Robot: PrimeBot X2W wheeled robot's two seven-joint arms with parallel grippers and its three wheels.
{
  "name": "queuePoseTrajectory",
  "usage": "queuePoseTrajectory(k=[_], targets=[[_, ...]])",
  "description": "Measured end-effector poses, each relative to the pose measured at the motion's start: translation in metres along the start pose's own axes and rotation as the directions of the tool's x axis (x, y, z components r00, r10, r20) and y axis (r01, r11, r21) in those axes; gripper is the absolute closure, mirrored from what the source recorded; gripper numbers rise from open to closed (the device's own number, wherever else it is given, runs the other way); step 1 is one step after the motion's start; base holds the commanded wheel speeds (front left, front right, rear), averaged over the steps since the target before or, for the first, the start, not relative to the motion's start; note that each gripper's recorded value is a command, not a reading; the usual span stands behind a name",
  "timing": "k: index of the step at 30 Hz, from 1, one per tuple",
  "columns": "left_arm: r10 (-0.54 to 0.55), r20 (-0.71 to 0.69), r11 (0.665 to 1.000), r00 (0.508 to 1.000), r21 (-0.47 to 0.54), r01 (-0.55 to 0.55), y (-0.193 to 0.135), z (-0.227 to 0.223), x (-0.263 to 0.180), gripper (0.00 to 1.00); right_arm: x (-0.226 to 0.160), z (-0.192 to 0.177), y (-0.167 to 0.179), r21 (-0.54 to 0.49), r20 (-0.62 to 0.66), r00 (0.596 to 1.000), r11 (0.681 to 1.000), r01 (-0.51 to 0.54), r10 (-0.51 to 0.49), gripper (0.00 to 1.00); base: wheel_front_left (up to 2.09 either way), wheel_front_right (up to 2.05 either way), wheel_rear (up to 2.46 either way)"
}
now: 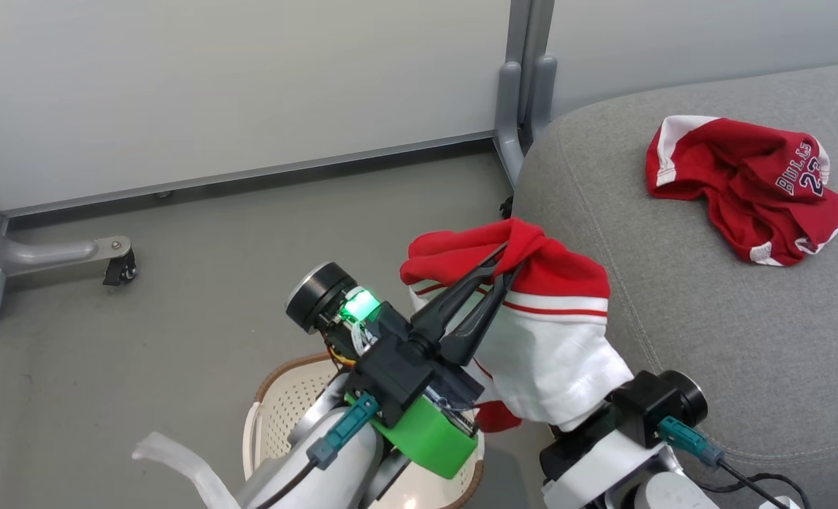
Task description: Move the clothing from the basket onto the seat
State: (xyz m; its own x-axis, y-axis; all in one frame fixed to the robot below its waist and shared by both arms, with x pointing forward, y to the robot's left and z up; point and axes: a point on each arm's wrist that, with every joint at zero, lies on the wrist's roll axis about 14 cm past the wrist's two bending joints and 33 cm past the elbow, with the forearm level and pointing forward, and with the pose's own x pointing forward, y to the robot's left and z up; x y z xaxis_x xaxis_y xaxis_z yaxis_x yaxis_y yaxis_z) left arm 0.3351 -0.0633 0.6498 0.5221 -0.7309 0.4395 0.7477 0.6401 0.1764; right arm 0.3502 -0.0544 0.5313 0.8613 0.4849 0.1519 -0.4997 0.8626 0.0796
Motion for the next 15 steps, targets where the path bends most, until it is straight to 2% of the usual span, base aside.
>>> queuePoseTrajectory(k=[15], targets=[[0.062, -0.120, 0.998, 0.991, -0.015, -0.064, 0.013, -0.035, -0.019, 1.00, -0.006, -0.002, -0.005, 0.017, -0.005, 1.000, 0.999, 0.030, -0.030, 1.00, 0.00, 0.00, 0.00]])
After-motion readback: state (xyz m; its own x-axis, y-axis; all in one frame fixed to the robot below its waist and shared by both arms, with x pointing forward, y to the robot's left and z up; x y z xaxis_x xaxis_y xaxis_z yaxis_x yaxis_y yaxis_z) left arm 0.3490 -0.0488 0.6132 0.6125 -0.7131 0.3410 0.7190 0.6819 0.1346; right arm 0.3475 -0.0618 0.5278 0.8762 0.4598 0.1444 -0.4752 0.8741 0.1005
